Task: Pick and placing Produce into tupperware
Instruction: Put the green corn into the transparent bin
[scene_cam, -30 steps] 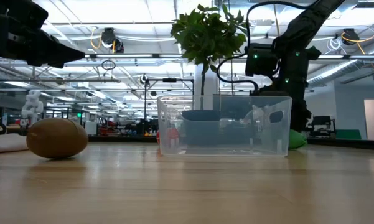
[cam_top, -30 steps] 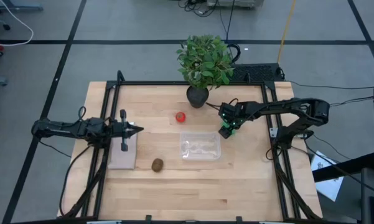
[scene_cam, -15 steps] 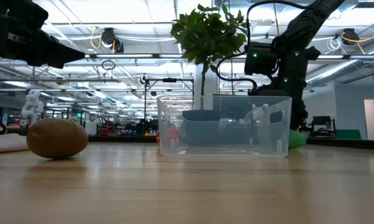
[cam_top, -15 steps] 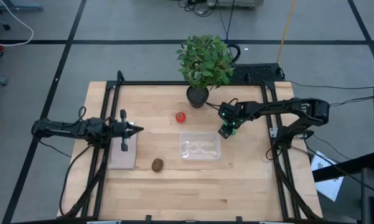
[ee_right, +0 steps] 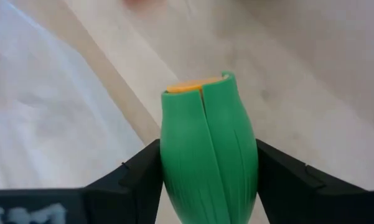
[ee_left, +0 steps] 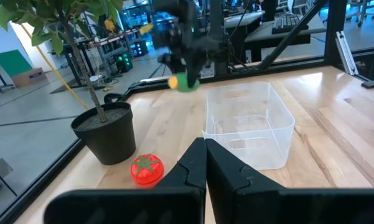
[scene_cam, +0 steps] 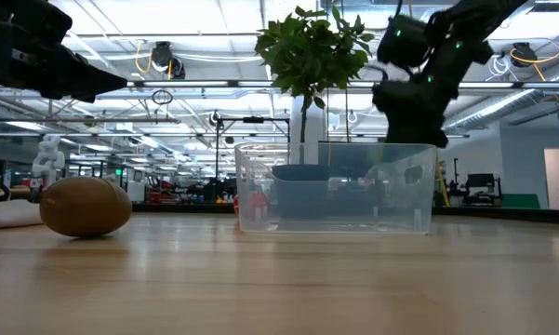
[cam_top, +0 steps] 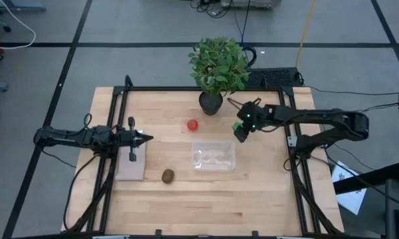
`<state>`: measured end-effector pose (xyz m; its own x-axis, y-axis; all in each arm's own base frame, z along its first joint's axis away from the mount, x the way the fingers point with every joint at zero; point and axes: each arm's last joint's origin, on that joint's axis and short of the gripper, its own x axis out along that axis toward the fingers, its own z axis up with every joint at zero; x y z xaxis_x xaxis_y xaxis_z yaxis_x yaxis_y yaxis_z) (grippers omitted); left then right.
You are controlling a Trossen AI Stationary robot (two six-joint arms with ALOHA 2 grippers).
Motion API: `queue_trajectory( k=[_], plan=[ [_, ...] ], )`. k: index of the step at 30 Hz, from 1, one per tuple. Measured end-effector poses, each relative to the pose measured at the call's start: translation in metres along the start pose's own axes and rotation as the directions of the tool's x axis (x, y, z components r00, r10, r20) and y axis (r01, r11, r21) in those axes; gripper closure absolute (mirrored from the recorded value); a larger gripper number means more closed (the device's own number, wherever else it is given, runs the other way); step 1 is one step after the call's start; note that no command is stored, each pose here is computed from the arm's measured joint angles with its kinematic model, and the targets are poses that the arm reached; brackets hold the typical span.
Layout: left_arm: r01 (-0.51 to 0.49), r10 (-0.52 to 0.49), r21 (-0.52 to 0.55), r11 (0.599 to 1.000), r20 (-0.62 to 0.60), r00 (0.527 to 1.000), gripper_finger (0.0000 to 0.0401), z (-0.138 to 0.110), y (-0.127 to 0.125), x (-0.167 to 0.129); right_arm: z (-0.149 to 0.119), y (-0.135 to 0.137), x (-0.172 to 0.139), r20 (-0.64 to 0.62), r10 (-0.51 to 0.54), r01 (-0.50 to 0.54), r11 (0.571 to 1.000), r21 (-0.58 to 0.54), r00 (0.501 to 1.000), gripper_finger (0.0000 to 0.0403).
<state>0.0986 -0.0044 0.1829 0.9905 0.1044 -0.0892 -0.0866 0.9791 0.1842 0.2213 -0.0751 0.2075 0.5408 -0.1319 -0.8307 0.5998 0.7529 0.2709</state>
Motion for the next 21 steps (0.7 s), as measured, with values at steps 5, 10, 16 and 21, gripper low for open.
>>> queue_trajectory(
  k=[5,10,16,21],
  plan=[
    [0.0,0.0,0.0,1.0,0.001,1.0,0.0398,0.0,0.0,0.0,0.008,0.005,-0.022,0.146,0.072,-0.069,0.997,-0.027,0.987,0.0192],
    [0.0,0.0,0.001,1.0,0.001,1.0,0.0398,0.0,0.0,0.0,0.012,0.009,-0.036,0.232,0.149,-0.135,0.988,-0.079,0.961,0.0198],
    [-0.001,0.001,0.004,1.0,0.002,1.0,0.0398,0.0,0.0,0.0,0.018,0.023,-0.049,0.315,0.303,-0.259,0.95,-0.174,0.899,0.0196],
    [-0.001,0.001,0.004,1.0,0.001,1.0,0.0398,0.0,0.0,0.0,0.021,0.039,-0.063,0.395,0.422,-0.316,0.898,-0.307,0.816,0.0196]
  ],
)
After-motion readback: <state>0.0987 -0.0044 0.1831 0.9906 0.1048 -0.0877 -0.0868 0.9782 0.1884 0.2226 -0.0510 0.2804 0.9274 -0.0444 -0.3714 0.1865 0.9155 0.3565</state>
